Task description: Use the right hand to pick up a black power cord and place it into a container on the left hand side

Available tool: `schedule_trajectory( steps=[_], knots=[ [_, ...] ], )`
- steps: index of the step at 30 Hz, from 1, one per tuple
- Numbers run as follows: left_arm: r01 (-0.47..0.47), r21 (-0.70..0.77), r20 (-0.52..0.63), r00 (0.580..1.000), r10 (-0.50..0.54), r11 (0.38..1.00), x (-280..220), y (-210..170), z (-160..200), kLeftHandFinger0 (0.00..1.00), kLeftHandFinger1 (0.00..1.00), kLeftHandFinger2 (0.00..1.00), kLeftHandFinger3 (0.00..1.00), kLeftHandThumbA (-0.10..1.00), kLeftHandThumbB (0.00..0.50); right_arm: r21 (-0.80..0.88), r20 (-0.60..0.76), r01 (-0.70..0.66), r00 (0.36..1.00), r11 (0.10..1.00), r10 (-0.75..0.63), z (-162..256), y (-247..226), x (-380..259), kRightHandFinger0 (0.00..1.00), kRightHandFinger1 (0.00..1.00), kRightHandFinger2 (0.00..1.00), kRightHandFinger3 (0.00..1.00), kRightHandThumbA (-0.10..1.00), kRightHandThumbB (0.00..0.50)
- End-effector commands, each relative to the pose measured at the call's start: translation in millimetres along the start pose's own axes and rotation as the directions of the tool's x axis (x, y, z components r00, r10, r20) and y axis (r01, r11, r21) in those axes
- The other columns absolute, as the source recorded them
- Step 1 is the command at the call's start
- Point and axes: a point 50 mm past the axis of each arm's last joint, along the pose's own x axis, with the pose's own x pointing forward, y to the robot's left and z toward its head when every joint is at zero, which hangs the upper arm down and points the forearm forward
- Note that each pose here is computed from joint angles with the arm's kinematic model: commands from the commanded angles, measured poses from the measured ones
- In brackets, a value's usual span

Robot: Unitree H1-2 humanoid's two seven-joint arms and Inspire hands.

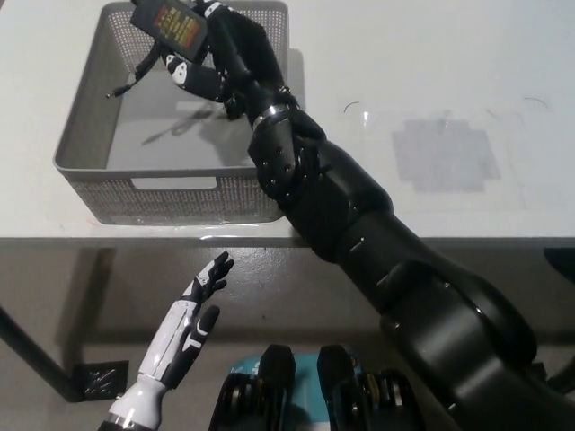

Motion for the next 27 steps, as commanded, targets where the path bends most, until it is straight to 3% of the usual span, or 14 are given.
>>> schedule_trajectory(
  steps=[1,2,3,4,5,6,8,15,19,21,23,25,27],
  knots=[
    [0.036,0.026,0.047,0.998,-0.038,0.999,9,4,10,1.0,1.0,1.0,1.0,1.0,0.229,0.03,0.046,-0.027,0.999,0.999,0.026,24,-8,15,0.45,0.71,1.0,1.0,0.3,0.108],
    [0.041,0.025,0.05,0.998,-0.042,0.999,11,3,10,1.0,1.0,1.0,1.0,1.0,0.222,0.028,0.033,-0.068,0.997,0.997,0.067,20,-10,16,0.87,1.0,1.0,1.0,0.53,0.169],
    [0.044,0.027,0.052,0.998,-0.045,0.999,11,3,10,1.0,1.0,1.0,1.0,1.0,0.221,0.02,0.026,-0.111,0.994,0.994,0.11,18,-12,16,1.0,1.0,1.0,1.0,0.61,0.17],
    [0.048,0.032,0.051,0.997,-0.05,0.998,11,3,10,1.0,1.0,1.0,1.0,1.0,0.229,-0.026,0.006,-0.176,0.984,0.984,0.176,11,-15,16,1.0,1.0,1.0,1.0,0.91,0.253],
    [0.048,0.037,0.054,0.997,-0.05,0.998,12,3,10,1.0,1.0,1.0,1.0,1.0,0.235,-0.027,-0.01,-0.196,0.981,0.98,0.196,8,-16,16,1.0,1.0,1.0,1.0,0.95,0.312],
    [0.05,0.051,0.055,0.997,-0.053,0.997,13,3,10,1.0,1.0,1.0,1.0,1.0,0.232,-0.03,-0.019,-0.202,0.979,0.979,0.201,3,-19,15,1.0,1.0,1.0,1.0,1.0,0.406],
    [0.053,0.076,0.059,0.997,-0.058,0.996,15,4,12,1.0,1.0,1.0,1.0,1.0,0.233,-0.043,-0.03,-0.206,0.978,0.978,0.205,-5,-25,13,1.0,1.0,1.0,1.0,1.0,0.479],
    [0.063,0.077,0.056,0.996,-0.068,0.995,18,2,13,1.0,1.0,1.0,1.0,1.0,0.251,-0.015,-0.041,-0.19,0.981,0.982,0.189,-21,-40,7,1.0,1.0,1.0,1.0,1.0,0.467],
    [0.073,0.087,0.044,0.996,-0.077,0.994,17,2,14,1.0,1.0,1.0,1.0,1.0,0.256,0.005,-0.029,-0.158,0.987,0.987,0.158,-29,-54,4,1.0,1.0,1.0,1.0,1.0,0.489],
    [0.077,0.092,0.048,0.996,-0.082,0.993,18,2,15,1.0,1.0,1.0,1.0,1.0,0.253,0.048,-0.021,-0.136,0.99,0.99,0.137,-29,-63,4,1.0,1.0,1.0,1.0,1.0,0.5],
    [0.079,0.1,0.05,0.995,-0.084,0.992,18,1,16,1.0,1.0,1.0,1.0,1.0,0.252,0.167,0.017,-0.101,0.995,0.981,0.099,-25,-80,4,1.0,1.0,1.0,1.0,1.0,0.463],
    [0.084,0.098,0.05,0.995,-0.089,0.992,19,1,16,1.0,1.0,1.0,1.0,1.0,0.25,0.272,0.052,-0.053,0.998,0.961,0.04,-15,-102,1,1.0,1.0,1.0,1.0,1.0,0.5],
    [0.083,0.097,0.05,0.995,-0.088,0.992,20,1,16,1.0,1.0,1.0,1.0,1.0,0.249,0.34,0.091,-0.006,0.996,0.94,-0.026,-1,-129,-9,1.0,1.0,1.0,1.0,1.0,0.492]
  ],
)
